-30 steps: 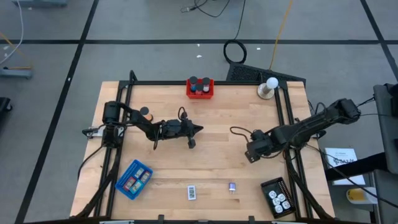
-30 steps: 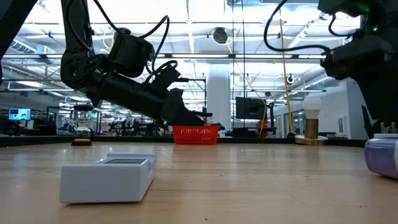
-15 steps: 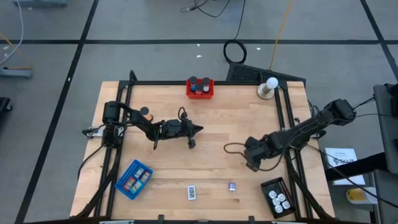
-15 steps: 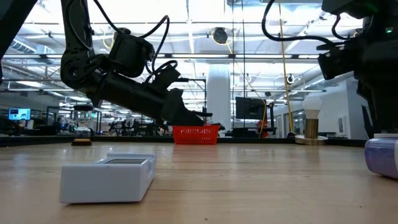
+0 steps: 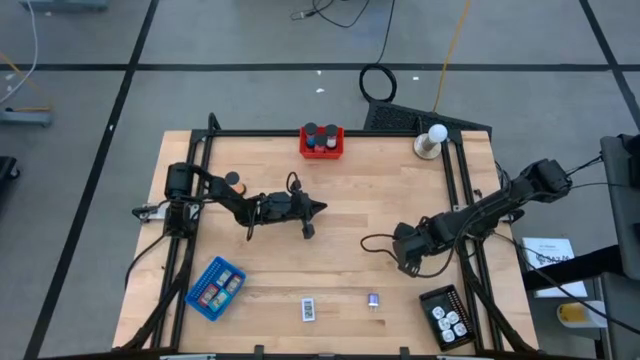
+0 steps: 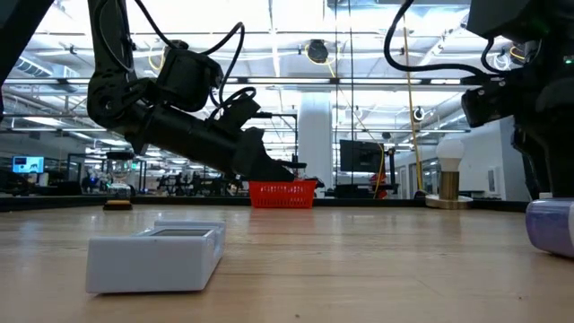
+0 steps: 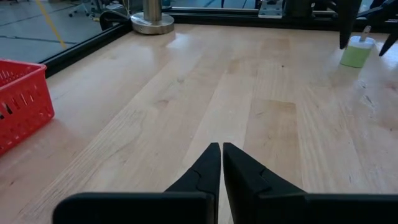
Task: Pick & Place Office items
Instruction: Put the green charger adapter into the black bin
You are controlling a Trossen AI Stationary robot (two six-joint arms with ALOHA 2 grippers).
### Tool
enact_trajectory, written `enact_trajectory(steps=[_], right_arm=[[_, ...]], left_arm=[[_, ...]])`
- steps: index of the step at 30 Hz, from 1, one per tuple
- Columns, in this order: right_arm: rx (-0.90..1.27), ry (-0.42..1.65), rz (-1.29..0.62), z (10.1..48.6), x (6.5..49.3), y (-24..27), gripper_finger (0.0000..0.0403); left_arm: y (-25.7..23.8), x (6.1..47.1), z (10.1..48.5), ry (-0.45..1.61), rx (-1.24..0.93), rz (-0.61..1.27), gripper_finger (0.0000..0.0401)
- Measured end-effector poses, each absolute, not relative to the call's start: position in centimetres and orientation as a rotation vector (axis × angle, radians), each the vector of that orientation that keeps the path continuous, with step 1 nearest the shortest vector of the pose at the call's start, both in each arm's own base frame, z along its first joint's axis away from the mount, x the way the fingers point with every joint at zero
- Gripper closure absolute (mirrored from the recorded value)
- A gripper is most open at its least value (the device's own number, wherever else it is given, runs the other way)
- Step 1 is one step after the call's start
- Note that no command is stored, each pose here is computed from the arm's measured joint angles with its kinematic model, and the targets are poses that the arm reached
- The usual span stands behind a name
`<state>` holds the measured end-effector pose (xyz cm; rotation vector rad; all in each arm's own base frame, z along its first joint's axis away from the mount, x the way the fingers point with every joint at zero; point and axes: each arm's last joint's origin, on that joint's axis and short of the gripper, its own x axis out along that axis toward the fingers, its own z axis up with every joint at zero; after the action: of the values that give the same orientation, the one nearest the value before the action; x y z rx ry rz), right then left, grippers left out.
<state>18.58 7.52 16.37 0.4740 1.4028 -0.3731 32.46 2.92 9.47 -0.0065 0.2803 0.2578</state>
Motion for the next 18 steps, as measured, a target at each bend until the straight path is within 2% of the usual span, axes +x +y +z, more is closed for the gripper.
enact_trajectory(steps=[6,14,18], right_arm=[[0.457,1.418,-0.372,16.12,18.34,7.43,0.0201],[0.429,1.427,-0.351,16.11,18.29,7.41,0.026],[0.434,1.424,-0.349,16.16,18.3,7.42,0.0269]], left_arm=[[2.92,32.46,9.47,0.28,-0.007,0.258,0.0375],[2.92,32.46,9.47,0.28,-0.007,0.258,0.0375],[2.92,32.46,9.47,0.28,-0.007,0.258,0.0375]])
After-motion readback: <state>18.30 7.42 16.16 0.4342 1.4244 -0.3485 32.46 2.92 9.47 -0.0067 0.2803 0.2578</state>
